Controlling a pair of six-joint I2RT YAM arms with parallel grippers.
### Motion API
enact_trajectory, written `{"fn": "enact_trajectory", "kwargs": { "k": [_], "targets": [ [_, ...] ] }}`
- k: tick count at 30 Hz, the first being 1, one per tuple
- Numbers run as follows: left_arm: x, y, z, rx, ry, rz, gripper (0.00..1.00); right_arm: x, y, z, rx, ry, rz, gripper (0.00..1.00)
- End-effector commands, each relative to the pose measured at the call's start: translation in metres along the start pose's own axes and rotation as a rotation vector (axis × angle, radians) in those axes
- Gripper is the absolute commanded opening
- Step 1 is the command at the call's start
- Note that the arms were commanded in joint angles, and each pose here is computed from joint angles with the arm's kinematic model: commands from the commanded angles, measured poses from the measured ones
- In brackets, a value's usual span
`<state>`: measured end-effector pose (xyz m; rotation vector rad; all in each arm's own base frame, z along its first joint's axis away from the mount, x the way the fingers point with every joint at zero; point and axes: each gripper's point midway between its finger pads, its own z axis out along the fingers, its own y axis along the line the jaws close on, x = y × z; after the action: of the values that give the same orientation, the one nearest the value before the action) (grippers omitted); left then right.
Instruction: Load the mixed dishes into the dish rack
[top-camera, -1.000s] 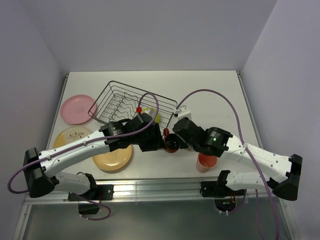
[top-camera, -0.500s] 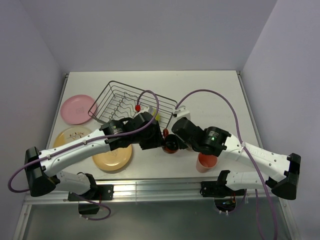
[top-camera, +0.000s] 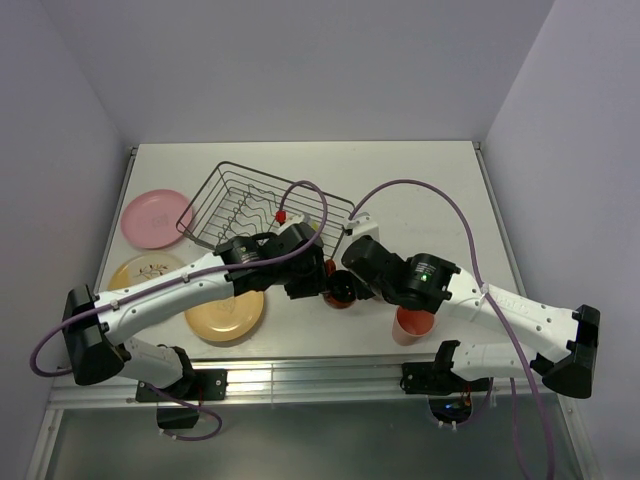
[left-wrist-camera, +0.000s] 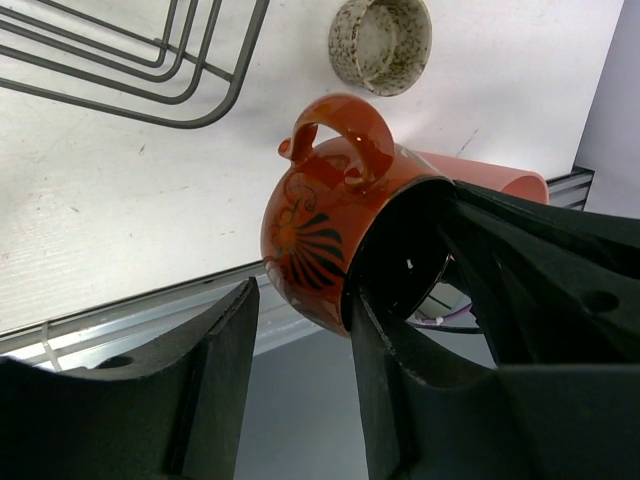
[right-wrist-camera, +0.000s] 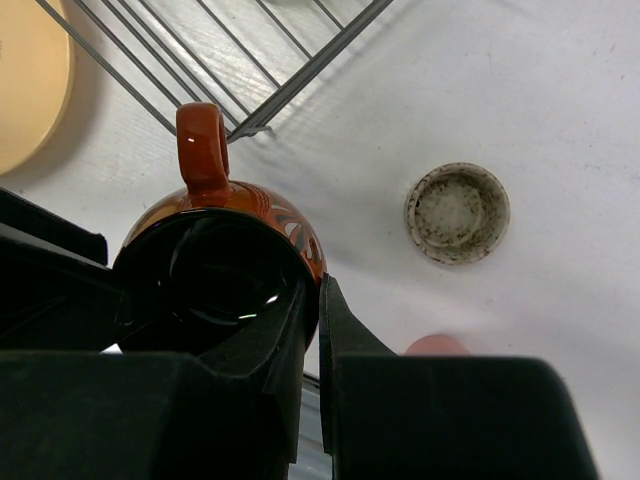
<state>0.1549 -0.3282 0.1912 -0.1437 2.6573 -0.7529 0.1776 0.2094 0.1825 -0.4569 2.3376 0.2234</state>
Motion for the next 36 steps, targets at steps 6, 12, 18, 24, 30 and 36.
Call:
{"fn": "enact_trajectory", "kwargs": {
  "k": [6, 12, 18, 24, 30, 36],
  "targets": [
    [-0.004, -0.008, 0.001, -0.005, -0.010, -0.007, 0.37, -0.042, 0.015, -0.020, -0.055, -0.120, 0.071, 0.00],
    [-0.004, -0.014, 0.001, 0.013, -0.003, -0.003, 0.41, -0.045, 0.019, -0.020, -0.060, -0.118, 0.065, 0.00],
    [-0.004, -0.013, 0.002, 0.004, -0.004, 0.001, 0.40, -0.046, 0.025, -0.020, -0.074, -0.115, 0.063, 0.00],
    [-0.003, -0.012, 0.004, -0.002, 0.004, 0.005, 0.12, -0.050, 0.031, -0.024, -0.101, -0.125, 0.069, 0.00],
    [-0.004, -0.012, 0.003, -0.008, 0.002, 0.000, 0.00, -0.052, 0.037, -0.024, -0.111, -0.124, 0.061, 0.00],
    [-0.008, -0.012, -0.003, 0.011, -0.025, -0.011, 0.00, -0.054, 0.043, -0.026, -0.122, -0.123, 0.046, 0.00]
  ]
}}
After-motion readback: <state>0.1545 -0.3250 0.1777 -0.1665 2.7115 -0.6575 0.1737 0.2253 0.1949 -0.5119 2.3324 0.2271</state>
